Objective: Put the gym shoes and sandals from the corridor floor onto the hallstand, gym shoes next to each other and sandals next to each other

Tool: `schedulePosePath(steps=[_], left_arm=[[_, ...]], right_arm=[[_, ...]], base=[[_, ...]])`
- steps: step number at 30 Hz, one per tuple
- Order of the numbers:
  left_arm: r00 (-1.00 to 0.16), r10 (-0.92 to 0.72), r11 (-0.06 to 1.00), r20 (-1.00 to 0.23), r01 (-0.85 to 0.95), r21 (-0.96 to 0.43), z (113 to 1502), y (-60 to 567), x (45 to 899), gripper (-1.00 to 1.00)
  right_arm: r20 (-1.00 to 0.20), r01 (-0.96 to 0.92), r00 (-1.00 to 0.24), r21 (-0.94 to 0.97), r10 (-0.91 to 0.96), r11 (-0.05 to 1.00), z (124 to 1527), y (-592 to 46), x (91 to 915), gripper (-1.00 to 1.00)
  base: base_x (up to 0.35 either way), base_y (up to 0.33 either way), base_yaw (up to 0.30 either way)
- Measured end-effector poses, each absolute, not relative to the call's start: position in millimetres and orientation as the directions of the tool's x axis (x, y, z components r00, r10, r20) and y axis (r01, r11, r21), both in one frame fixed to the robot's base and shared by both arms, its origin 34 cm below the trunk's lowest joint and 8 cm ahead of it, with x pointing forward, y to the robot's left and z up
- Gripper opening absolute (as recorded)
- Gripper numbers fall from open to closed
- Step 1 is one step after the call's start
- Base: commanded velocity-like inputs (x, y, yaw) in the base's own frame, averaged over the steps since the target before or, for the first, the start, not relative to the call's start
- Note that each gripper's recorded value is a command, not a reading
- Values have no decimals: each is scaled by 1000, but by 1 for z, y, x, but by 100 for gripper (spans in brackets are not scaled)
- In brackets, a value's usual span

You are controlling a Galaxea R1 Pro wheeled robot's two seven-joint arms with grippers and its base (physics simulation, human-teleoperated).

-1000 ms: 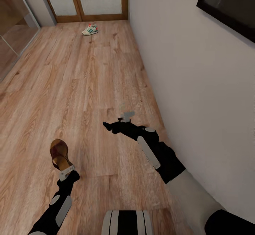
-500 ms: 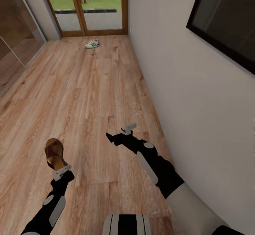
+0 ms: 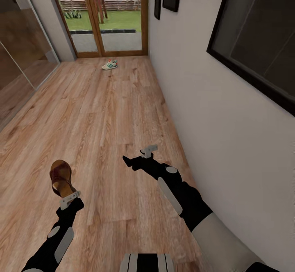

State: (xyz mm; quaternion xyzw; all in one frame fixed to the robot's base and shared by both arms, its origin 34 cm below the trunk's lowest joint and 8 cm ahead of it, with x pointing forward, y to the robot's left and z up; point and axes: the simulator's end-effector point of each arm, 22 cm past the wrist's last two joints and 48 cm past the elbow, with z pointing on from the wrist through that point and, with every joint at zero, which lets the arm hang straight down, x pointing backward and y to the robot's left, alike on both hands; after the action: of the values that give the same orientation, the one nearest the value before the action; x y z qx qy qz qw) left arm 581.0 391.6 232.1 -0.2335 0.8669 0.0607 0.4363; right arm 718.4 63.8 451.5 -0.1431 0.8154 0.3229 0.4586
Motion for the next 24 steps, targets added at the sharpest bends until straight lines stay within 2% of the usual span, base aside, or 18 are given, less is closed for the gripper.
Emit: schedulePosePath(steps=[24], left_arm=[[-401, -351, 884, -846, -440, -158, 304, 391, 613, -100]], right_arm=[[-913, -573, -400, 318, 80, 756, 534, 62, 723, 100]], base=[[0, 0, 0]])
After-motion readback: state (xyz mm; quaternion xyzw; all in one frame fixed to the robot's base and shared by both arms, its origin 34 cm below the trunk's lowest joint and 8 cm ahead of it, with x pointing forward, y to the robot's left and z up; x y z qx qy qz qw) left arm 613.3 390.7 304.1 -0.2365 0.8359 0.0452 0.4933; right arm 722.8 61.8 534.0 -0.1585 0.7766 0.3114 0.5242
